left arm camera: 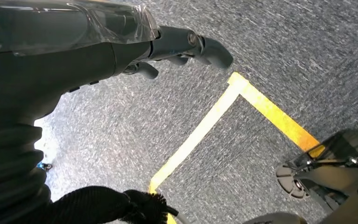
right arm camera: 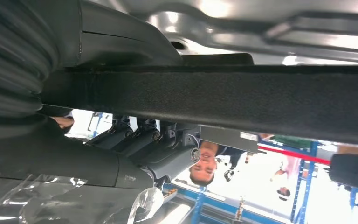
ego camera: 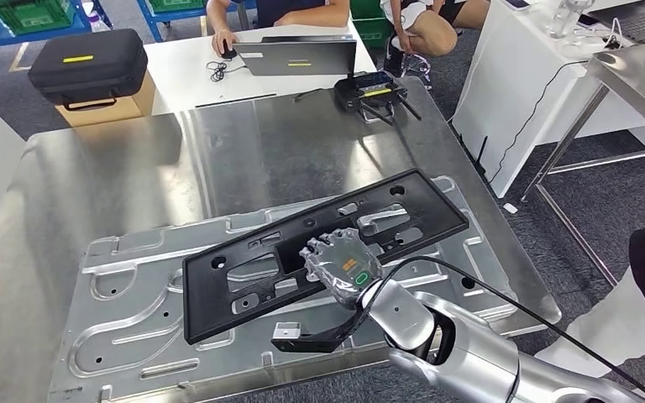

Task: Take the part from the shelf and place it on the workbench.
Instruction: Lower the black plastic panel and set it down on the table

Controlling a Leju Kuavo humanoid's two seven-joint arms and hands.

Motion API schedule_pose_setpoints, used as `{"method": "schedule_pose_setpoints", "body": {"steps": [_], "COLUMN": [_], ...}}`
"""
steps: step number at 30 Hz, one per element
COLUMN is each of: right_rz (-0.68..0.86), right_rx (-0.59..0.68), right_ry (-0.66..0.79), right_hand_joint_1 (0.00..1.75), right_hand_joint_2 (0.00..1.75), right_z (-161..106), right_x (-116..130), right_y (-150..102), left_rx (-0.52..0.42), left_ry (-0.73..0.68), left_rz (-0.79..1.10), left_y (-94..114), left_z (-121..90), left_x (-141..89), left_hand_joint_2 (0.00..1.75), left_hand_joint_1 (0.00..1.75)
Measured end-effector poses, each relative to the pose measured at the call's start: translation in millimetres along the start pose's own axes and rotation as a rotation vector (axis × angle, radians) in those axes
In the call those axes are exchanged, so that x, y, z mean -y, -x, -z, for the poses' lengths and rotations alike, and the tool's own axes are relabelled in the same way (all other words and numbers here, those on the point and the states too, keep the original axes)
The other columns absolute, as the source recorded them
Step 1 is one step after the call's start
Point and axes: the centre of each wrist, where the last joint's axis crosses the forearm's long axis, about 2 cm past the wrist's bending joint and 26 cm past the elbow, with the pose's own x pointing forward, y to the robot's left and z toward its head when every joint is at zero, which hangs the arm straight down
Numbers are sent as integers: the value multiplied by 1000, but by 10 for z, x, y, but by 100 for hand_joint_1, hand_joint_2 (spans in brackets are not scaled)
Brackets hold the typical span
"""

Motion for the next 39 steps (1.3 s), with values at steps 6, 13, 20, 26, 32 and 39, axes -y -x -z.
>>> {"method": "schedule_pose_setpoints", "body": {"steps": [6,13,20,26,32,39], "right_rz": [0,5,9,17,23,29], "right_rx": [9,10,12,14,12,9], "right_ry": [-16,-24,-30,-36,-38,-48], "right_hand_joint_1": [131,0,0,0,0,0], "right_hand_joint_2": [131,0,0,0,0,0], "right_z": [-7,-14,-22,-28,-31,-52], "right_x": [-34,-55,-69,-77,-79,-105], "right_y": [-24,-36,-45,-56,-57,-63], "left_rx": [16,29,14,7,5,-2], "left_ry": [11,8,-10,-1,7,19], "left_rz": [8,24,21,18,15,12], "left_y": [-7,-7,3,5,18,56], "left_z": [-4,-2,0,0,-1,-6], "left_x": [28,12,0,1,9,37], "left_hand_joint_2": [175,175,0,0,0,0], "left_hand_joint_1": [0,0,0,0,0,0]}}
